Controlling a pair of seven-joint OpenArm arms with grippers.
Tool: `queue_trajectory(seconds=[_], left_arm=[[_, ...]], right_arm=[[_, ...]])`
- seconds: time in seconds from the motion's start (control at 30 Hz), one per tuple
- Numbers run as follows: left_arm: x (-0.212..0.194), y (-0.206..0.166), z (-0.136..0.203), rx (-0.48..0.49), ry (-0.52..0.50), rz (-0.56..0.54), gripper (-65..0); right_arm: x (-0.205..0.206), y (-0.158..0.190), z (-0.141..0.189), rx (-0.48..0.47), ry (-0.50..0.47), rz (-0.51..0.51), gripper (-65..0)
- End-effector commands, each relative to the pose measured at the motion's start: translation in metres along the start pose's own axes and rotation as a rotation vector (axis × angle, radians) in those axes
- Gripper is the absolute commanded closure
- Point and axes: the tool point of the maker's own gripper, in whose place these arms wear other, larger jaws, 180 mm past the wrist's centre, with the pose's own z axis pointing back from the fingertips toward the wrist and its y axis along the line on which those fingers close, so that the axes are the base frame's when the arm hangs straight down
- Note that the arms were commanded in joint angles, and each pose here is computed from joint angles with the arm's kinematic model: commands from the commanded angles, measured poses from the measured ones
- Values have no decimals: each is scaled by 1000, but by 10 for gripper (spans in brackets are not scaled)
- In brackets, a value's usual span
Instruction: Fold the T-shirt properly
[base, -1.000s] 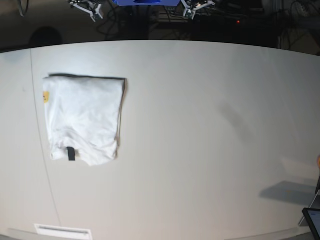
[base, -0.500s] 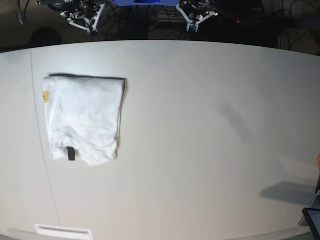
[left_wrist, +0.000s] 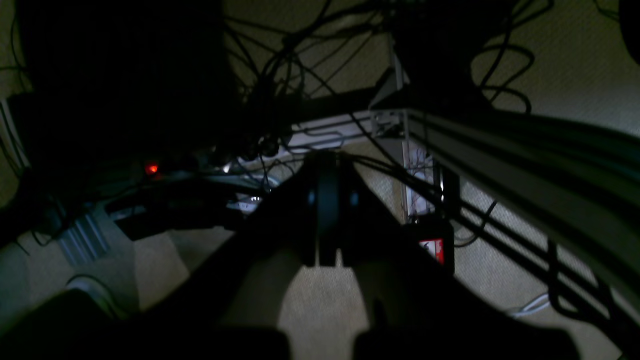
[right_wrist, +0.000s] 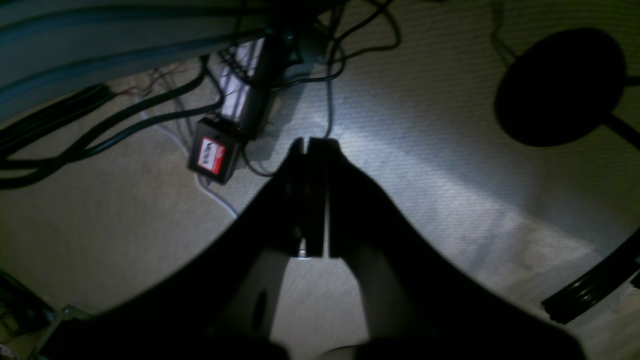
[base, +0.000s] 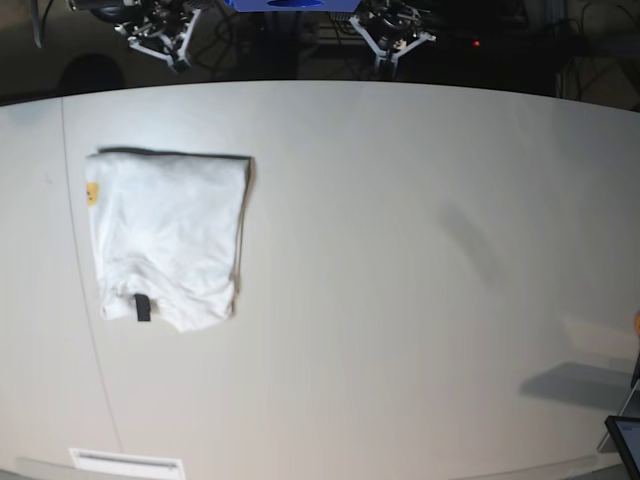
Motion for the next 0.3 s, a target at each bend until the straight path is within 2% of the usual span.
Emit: queue_trajectory(seconds=[0.0, 0.27], left_arm=[[0, 1, 1, 7, -5, 0, 0], [-5, 0, 2, 7, 2, 3, 0]], right_arm=[[0, -3, 1, -2, -6, 2, -3], [1, -4, 1, -3, -7, 6, -3]])
